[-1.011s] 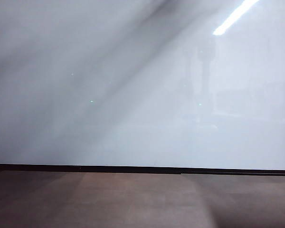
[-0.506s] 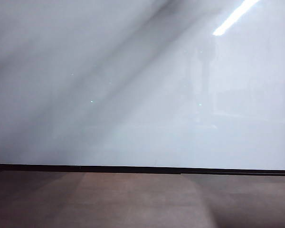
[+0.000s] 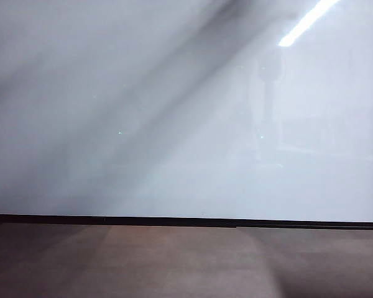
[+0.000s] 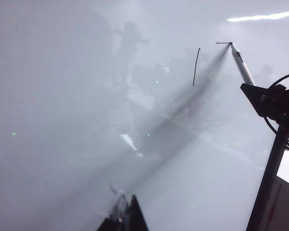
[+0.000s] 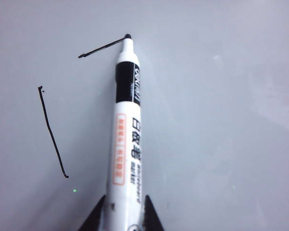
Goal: Reach to the right to find the marker pen, pick it up, and write the number 17 on the whiteboard.
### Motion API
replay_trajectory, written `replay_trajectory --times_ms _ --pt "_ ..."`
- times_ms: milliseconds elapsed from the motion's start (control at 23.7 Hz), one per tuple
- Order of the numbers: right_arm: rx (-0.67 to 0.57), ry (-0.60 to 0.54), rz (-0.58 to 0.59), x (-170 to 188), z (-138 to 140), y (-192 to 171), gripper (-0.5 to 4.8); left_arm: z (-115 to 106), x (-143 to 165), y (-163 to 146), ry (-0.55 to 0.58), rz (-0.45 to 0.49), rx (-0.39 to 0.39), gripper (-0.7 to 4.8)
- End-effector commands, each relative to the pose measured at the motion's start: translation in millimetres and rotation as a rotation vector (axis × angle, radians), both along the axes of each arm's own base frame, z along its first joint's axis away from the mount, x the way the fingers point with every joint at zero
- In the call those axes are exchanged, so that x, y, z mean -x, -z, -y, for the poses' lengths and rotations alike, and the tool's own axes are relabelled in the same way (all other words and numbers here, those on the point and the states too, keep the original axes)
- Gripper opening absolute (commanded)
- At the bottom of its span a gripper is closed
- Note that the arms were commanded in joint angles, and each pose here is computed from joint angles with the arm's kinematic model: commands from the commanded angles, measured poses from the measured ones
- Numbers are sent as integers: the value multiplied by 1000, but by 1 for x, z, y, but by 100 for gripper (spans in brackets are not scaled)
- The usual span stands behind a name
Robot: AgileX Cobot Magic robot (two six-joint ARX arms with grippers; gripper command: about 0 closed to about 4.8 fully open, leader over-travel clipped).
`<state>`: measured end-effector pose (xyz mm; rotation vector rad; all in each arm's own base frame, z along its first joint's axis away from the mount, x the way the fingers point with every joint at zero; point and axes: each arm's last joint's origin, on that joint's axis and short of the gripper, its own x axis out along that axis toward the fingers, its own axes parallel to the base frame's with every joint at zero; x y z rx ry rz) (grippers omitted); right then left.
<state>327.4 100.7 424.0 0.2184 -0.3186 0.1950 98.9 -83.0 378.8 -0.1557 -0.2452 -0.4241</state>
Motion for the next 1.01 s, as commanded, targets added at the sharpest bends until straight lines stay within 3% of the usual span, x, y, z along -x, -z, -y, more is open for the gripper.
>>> replay_trajectory --times_ms 42,1011 --pt "-10 20 -18 -1 2 0 -4 -1 1 -3 6 10 12 -5" --pt "2 -15 -184 -6 -1 47 -4 0 1 -3 7 10 11 -5"
